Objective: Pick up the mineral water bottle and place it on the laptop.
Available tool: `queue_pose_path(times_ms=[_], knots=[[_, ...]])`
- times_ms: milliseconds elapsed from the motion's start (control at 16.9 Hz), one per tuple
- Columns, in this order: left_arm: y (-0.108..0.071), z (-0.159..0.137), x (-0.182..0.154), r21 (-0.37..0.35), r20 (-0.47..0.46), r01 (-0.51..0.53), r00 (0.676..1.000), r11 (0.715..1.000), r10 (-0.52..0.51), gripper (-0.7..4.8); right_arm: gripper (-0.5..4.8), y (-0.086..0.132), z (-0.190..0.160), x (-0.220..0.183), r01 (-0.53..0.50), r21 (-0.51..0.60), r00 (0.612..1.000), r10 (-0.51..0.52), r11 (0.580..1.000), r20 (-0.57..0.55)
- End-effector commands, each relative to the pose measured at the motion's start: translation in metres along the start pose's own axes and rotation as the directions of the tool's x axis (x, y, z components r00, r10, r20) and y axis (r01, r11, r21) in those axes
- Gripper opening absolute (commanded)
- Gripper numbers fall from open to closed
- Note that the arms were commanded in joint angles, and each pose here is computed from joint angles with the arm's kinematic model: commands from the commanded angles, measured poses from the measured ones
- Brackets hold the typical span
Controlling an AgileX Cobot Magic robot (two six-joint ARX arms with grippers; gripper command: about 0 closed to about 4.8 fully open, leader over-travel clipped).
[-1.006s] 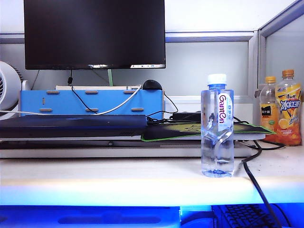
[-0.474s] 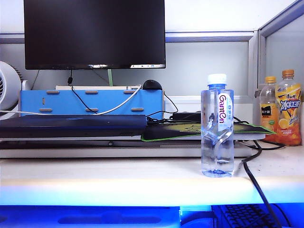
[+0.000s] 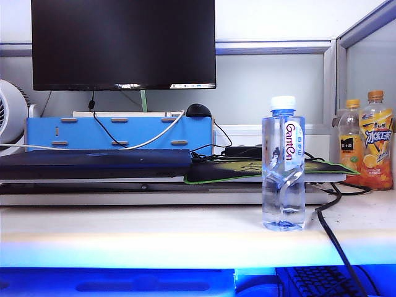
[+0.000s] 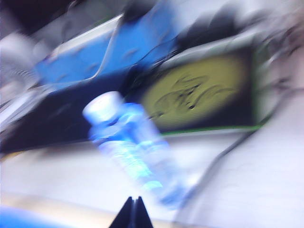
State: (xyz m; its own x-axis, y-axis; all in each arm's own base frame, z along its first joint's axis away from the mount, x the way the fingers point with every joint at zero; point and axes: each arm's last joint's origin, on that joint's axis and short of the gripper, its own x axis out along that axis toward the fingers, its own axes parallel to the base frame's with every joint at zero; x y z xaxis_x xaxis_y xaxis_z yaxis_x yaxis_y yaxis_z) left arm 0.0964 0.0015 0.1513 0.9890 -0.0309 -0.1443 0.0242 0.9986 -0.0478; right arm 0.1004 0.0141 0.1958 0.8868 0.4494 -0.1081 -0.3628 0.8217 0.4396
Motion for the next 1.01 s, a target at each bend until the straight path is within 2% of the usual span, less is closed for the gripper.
queue_pose_path(times_ms=[59,118,355,414,474,533,592,651,829,1006], knots=[[0.0,0.0,0.0,0.001,0.0,0.002,1.0,1.0,-0.002,-0.02,0.0,0.017,0.029,0.006,-0.162,0.066,0.987,0.163,0.985,-0.007],[0.0,0.0,0.0,0.001,0.0,0.002,1.0,1.0,-0.002,-0.02,0.0,0.019,0.034,0.008,-0.204,0.136,0.979,0.205,0.97,0.007],[0.0,0.0,0.0,0.001,0.0,0.002,1.0,1.0,-0.002,-0.02,0.0,0.022,0.036,0.008,-0.248,0.17,0.968,0.248,0.954,0.021],[0.0,0.0,0.0,0.001,0.0,0.002,1.0,1.0,-0.002,-0.02,0.02,0.021,0.035,0.008,-0.237,0.137,0.971,0.237,0.962,0.016],[0.0,0.0,0.0,0.001,0.0,0.002,1.0,1.0,-0.002,-0.02,0.93,0.019,0.033,0.009,-0.225,0.055,0.974,0.226,0.973,0.001],[0.0,0.0,0.0,0.001,0.0,0.002,1.0,1.0,-0.002,-0.02,3.06,0.018,0.031,0.01,-0.206,0.003,0.978,0.206,0.979,-0.016],[0.0,0.0,0.0,0.001,0.0,0.002,1.0,1.0,-0.002,-0.02,4.79,0.015,0.028,0.012,-0.172,-0.025,0.985,0.171,0.985,-0.036],[0.0,0.0,0.0,0.001,0.0,0.002,1.0,1.0,-0.002,-0.02,4.79,0.011,0.024,0.015,-0.138,-0.09,0.989,0.131,0.986,-0.073],[0.0,0.0,0.0,0.001,0.0,0.002,1.0,1.0,-0.002,-0.02,4.79,0.008,0.021,0.027,-0.041,-0.138,0.996,0.029,0.99,-0.087],[0.0,0.0,0.0,0.001,0.0,0.002,1.0,1.0,-0.002,-0.02,4.79,0.016,0.002,0.05,-0.027,-0.265,0.979,-0.029,0.964,-0.204]])
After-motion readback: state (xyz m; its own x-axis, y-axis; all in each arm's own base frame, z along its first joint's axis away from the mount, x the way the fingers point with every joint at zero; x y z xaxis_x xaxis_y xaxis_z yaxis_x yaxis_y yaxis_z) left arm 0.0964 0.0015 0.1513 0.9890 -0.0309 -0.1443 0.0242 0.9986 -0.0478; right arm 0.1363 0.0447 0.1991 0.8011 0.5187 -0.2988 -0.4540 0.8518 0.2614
